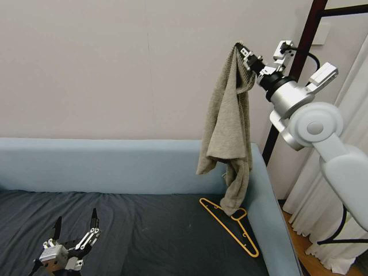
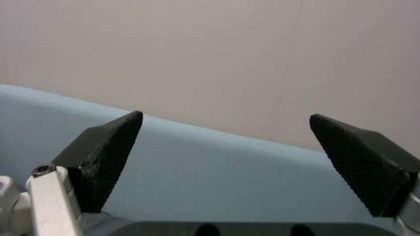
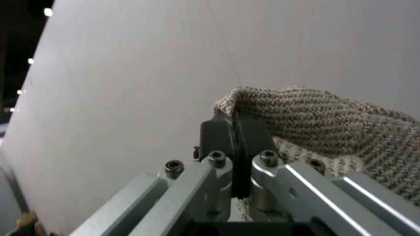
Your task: Pick up the clothes from the sofa and hang them on the clothes hanger.
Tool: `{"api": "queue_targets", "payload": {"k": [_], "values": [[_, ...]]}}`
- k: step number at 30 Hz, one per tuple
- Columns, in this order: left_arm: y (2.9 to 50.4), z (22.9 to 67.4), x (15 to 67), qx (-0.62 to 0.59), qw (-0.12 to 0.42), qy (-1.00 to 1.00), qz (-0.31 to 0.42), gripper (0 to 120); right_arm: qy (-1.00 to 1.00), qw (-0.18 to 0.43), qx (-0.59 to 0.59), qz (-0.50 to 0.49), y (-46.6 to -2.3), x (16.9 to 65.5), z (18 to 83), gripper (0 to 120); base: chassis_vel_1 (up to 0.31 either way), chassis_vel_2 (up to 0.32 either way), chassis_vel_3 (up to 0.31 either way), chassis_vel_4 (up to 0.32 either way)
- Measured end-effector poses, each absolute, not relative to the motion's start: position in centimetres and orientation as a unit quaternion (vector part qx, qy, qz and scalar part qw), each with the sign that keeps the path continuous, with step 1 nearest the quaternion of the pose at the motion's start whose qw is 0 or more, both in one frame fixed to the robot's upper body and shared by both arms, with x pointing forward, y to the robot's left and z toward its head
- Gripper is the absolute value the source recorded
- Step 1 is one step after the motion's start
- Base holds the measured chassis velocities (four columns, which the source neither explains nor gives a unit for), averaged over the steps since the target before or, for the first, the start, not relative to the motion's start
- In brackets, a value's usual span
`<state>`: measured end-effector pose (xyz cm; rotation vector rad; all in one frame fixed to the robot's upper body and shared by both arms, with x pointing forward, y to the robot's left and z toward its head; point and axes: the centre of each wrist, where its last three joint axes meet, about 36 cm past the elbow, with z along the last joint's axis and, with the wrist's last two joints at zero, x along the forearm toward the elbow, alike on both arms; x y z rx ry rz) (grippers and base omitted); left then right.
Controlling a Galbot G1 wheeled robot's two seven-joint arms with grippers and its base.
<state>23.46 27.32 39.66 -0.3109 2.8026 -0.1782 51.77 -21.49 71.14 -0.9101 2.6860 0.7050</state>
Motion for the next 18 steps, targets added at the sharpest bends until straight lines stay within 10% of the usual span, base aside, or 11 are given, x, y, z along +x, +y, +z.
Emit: {"api": "queue_targets", "payload": {"k": [18], "values": [[31.4, 36.4, 22.0, -0.147, 0.096, 0.984, 0.008, 100, 0.926, -0.142, -0.316, 0.146, -9.4, 47.5, 39.9, 0, 0.0, 0.0, 0.0, 0.0]]}}
